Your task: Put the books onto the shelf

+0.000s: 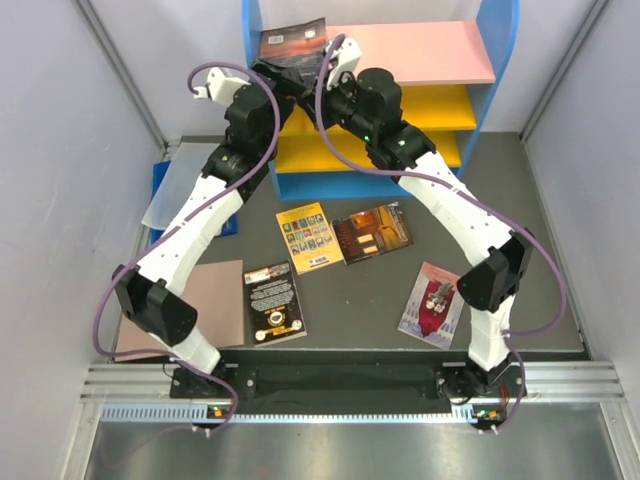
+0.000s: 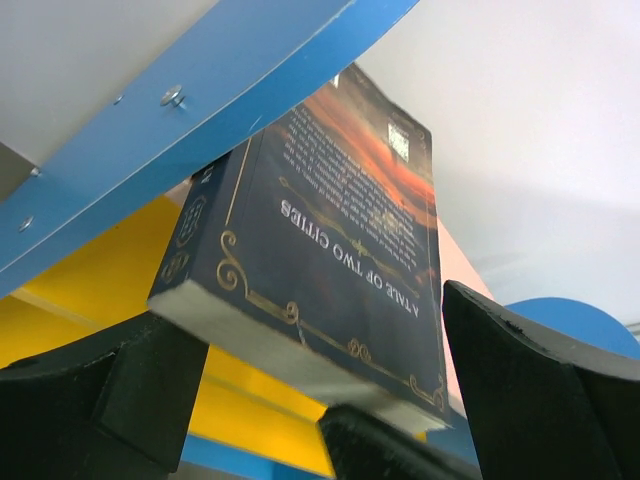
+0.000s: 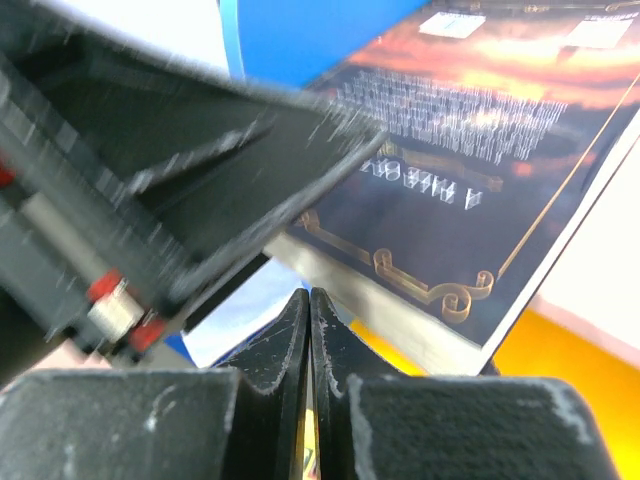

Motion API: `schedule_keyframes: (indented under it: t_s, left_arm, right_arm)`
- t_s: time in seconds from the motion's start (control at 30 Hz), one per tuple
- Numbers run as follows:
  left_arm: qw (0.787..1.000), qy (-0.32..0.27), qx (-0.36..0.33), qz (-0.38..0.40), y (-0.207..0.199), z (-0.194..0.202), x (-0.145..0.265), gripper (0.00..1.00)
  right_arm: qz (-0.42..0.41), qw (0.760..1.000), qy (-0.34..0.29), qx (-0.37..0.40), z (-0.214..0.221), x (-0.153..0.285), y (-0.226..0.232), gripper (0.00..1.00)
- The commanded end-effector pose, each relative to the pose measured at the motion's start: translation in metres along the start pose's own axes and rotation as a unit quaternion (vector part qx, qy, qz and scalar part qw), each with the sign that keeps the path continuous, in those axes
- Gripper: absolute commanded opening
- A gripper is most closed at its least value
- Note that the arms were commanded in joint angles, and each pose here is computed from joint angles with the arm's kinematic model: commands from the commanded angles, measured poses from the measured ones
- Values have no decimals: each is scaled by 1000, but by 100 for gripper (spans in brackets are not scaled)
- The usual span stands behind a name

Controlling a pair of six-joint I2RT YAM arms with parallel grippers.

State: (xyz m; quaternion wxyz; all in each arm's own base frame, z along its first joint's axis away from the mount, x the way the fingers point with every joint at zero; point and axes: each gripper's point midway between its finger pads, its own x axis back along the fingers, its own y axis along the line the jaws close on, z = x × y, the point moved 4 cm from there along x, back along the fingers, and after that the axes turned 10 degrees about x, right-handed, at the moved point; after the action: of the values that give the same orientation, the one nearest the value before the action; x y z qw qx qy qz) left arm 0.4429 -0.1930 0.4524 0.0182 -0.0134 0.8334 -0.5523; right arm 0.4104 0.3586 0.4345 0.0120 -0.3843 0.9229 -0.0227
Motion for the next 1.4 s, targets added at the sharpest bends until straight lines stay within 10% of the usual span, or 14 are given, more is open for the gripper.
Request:
schedule_keyframes:
  t_s: [0.0,0.3,0.67,0.97,1.07,1.37]
  left_arm:
    - [999,-2,14,42,-20,-22,28,99]
    - [997,77,9,-13,52,-3,85,99]
    - [968,170,-163,-82,190,32,166,98]
    - [923,267,-208,-184,264,59,201,49]
    - [908,286,-185,-244,292,67,215,1]
    - [851,253,-199,-415,349,58,241,0]
  right_arm:
    - [10,998,-61,4,-34,-3,-9,0]
    - [14,998,-62,6,-31,-8,-12,0]
    - [-10,1000,-23,-16,-1,36,4,0]
    - [-35,990,99,-91,109,107,40,0]
    - [-70,979,143,-129,148,118,68,4]
    - [-175,930,245,-209,227,109,155,44]
